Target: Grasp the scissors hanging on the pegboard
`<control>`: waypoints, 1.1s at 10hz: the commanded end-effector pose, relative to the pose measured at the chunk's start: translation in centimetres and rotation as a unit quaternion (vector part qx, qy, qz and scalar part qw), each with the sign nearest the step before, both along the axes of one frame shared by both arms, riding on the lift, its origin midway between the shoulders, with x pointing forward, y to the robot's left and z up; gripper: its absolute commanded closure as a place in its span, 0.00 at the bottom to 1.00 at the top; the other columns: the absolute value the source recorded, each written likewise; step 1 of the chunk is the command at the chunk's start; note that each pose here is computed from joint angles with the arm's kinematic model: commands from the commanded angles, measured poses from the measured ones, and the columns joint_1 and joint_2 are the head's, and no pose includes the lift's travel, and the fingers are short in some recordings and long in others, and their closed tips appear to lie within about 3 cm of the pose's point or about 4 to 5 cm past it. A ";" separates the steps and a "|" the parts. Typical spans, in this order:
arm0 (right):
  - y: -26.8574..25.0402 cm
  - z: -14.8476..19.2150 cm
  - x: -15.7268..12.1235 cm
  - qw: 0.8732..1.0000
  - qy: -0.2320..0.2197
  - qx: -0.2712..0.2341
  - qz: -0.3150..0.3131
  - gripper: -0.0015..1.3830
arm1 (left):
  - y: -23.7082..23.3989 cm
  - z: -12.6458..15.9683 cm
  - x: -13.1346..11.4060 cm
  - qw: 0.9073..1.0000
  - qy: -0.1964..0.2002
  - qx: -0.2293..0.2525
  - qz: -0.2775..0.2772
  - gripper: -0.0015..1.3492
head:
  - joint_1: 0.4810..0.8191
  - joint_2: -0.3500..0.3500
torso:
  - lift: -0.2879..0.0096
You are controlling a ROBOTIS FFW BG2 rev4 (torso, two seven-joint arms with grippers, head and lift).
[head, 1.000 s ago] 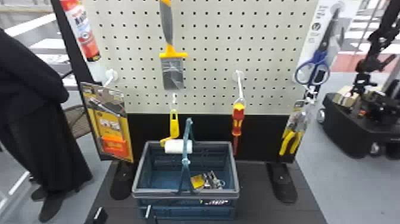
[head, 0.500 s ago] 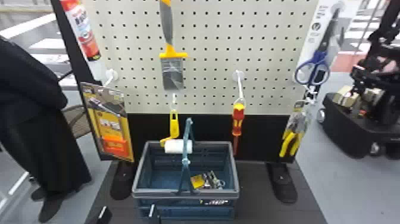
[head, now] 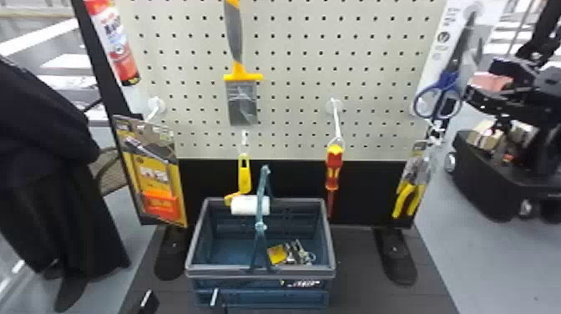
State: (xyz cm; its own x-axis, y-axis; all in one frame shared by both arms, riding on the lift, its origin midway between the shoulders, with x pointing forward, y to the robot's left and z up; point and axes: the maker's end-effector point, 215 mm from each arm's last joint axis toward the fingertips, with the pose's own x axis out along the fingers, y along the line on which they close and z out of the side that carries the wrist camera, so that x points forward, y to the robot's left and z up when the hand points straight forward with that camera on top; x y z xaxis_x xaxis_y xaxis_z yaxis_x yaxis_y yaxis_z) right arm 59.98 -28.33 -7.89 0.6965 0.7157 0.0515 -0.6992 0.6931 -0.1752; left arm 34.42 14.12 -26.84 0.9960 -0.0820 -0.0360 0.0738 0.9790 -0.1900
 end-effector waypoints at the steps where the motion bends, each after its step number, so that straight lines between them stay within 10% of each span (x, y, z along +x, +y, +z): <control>1: 1.2 1.3 -0.3 1.000 -0.001 -0.001 0.020 0.15 | 0.0 -0.1 0.0 1.000 0.002 0.000 0.000 0.27 | 0.20 0.50 | 0.63; 7: 4.8 5.8 -0.7 0.996 -0.007 0.041 0.084 0.18 | -0.3 -0.5 0.0 1.000 0.006 -0.001 -0.004 0.27 | 0.20 0.50 | 0.63; 11: 5.2 5.9 -0.8 0.994 0.003 0.055 0.093 0.68 | -0.3 -0.4 0.0 1.000 0.005 -0.001 -0.005 0.27 | 0.20 0.50 | 0.63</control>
State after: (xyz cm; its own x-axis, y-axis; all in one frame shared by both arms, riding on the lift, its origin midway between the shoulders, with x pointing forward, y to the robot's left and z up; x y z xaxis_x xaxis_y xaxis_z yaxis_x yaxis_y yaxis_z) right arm 59.23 -23.13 -1.86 0.5547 0.8216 0.1312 -0.8158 0.5681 -0.1081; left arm 34.45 13.85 -27.27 0.9948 -0.0907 -0.0468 0.0801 0.9781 -0.1920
